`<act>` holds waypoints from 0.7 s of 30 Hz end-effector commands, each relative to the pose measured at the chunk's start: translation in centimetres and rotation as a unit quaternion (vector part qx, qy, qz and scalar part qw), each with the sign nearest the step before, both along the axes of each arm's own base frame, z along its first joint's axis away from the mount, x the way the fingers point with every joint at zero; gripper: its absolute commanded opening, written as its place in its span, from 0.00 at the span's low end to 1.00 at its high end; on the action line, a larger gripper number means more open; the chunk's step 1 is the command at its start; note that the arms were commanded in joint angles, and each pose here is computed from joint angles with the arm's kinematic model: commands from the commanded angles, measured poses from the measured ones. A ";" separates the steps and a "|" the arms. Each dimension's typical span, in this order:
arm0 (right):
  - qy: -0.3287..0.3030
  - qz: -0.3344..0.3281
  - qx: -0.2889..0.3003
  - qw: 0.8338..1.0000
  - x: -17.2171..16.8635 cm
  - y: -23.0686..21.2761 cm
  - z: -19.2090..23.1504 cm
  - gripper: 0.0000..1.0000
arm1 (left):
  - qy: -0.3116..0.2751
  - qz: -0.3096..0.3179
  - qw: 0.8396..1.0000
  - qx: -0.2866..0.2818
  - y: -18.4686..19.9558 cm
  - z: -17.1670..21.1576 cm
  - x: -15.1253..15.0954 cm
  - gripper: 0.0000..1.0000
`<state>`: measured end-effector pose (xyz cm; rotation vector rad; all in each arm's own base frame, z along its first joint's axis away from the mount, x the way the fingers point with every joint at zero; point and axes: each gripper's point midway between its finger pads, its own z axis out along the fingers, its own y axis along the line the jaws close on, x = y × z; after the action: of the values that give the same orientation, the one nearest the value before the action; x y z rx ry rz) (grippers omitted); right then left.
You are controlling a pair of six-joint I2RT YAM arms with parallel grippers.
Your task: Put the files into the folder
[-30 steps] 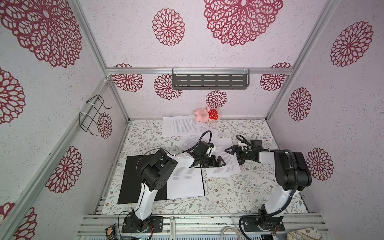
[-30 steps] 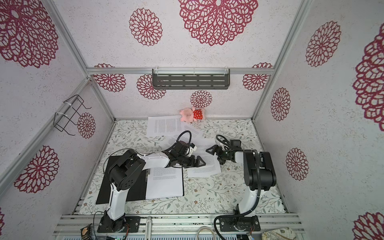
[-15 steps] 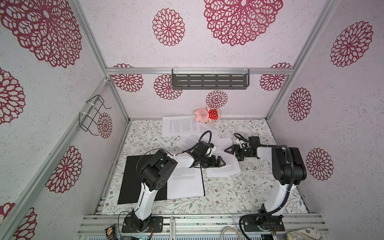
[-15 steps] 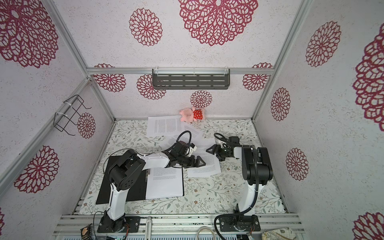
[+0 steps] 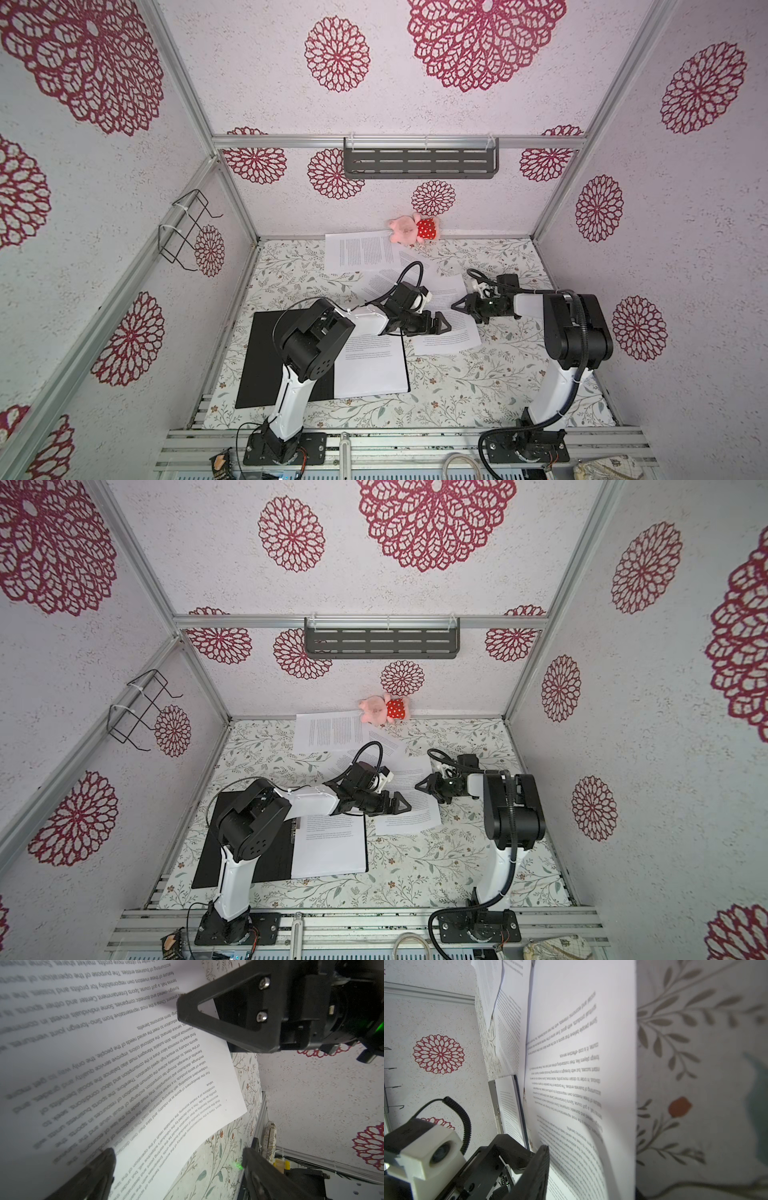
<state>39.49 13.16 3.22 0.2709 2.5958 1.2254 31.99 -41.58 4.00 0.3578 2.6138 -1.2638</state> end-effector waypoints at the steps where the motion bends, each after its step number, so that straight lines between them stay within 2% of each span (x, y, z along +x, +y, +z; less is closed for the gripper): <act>1: 0.027 0.001 -0.016 0.999 -1.0 -0.2 -1.5 0.36 | 0.086 0.025 0.990 0.105 4.2 -6.7 -2.5 0.99; 7: 0.028 -0.002 -0.017 0.999 -1.0 -0.3 -1.5 0.20 | 0.083 0.024 0.991 0.102 4.1 -6.2 -2.2 0.99; 9: 0.025 -0.004 -0.018 1.000 -0.9 -0.3 -1.2 0.18 | 0.080 0.024 0.991 0.100 4.0 -5.9 -2.0 0.99; 14: 0.017 -0.001 -0.016 1.000 -0.9 -0.3 -0.3 0.18 | 0.079 0.023 0.991 0.101 4.0 -5.8 -1.8 0.99; 16: 0.018 -0.003 -0.019 1.000 -0.9 -0.5 -0.1 0.25 | 0.080 0.022 0.991 0.103 4.0 -5.9 -1.8 0.99; 21: 0.019 -0.006 -0.013 1.000 -0.7 -0.9 0.3 0.32 | 0.082 0.022 0.991 0.105 4.2 -6.1 -1.8 0.99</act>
<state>39.00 12.94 2.84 0.3014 2.6244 1.2227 32.08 -41.43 4.07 0.3541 2.6316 -1.2551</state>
